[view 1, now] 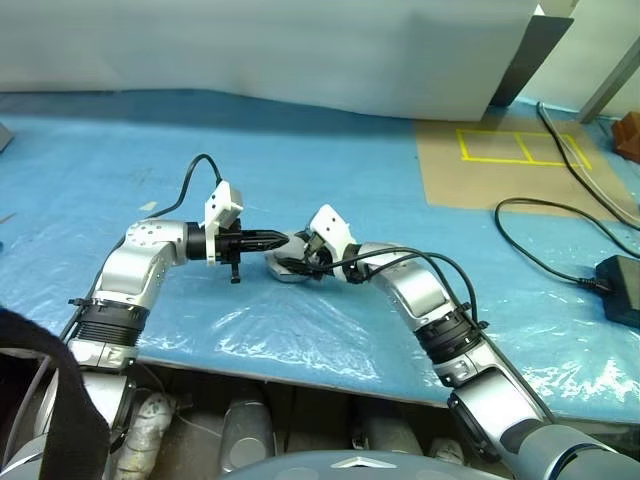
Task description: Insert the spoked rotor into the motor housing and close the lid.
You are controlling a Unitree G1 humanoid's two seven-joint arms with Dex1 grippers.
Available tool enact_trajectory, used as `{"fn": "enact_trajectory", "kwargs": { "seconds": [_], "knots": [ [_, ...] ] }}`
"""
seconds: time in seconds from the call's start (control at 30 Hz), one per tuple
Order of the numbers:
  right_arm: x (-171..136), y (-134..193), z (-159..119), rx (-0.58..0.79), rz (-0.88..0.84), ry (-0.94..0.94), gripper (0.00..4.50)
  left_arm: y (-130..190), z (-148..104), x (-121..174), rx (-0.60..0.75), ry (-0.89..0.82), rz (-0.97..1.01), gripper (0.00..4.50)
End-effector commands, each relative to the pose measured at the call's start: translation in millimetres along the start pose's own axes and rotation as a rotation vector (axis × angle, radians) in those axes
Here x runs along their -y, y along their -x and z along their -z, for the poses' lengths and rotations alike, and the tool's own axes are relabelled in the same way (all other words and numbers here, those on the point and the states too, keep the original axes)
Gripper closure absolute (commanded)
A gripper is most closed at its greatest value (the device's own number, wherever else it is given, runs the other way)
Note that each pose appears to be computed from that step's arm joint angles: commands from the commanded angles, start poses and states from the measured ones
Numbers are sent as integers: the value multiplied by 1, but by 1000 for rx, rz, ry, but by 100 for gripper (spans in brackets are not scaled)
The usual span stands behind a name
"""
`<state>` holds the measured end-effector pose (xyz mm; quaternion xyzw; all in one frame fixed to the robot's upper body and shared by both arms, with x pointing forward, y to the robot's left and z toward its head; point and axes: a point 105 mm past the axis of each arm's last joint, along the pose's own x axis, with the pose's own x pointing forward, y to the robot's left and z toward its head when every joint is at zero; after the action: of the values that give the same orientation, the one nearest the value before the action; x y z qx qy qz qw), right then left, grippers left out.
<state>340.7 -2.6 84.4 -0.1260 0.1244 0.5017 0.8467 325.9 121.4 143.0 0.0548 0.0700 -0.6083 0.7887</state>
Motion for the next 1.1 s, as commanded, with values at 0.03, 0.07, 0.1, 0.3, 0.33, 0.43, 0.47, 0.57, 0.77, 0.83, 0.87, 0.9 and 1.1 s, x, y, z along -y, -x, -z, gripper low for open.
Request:
{"fn": "enact_trajectory", "kwargs": {
  "seconds": [0.03,0.07,0.1,0.3,0.33,0.43,0.47,0.57,0.77,0.83,0.87,0.9,1.1],
  "knots": [
    [11,10,53,-172,41,-132,153,1,-14,0,27,-47,4,447],
    [14,12,52,-171,44,-133,153,1,-14,0,28,-47,4,447],
    [16,15,52,-171,42,-135,153,1,-14,1,28,-47,5,447],
    [15,23,62,-194,2,-122,153,-3,-15,3,32,-48,21,447],
    [14,23,61,-186,-7,-132,153,-3,-15,3,33,-47,22,447],
    [11,22,50,-131,-36,-171,153,-5,-15,3,32,-48,27,447],
    [11,22,45,-108,-42,-184,153,-5,-15,3,32,-48,28,447],
    [11,22,23,-14,-71,-236,153,-5,-15,3,32,-47,29,447],
    [4,21,21,-34,-75,-148,153,-4,-12,4,30,-44,29,447],
    [2,22,26,-54,-91,-126,153,-5,-12,4,31,-44,29,447],
    [-1,23,27,-58,-105,-129,153,-6,-12,4,32,-44,30,447],
    [-3,24,27,-63,-118,-124,153,-6,-12,4,33,-44,30,447],
    [8,26,22,-85,-73,0,153,-6,-11,4,34,-44,32,447]
  ]
}}
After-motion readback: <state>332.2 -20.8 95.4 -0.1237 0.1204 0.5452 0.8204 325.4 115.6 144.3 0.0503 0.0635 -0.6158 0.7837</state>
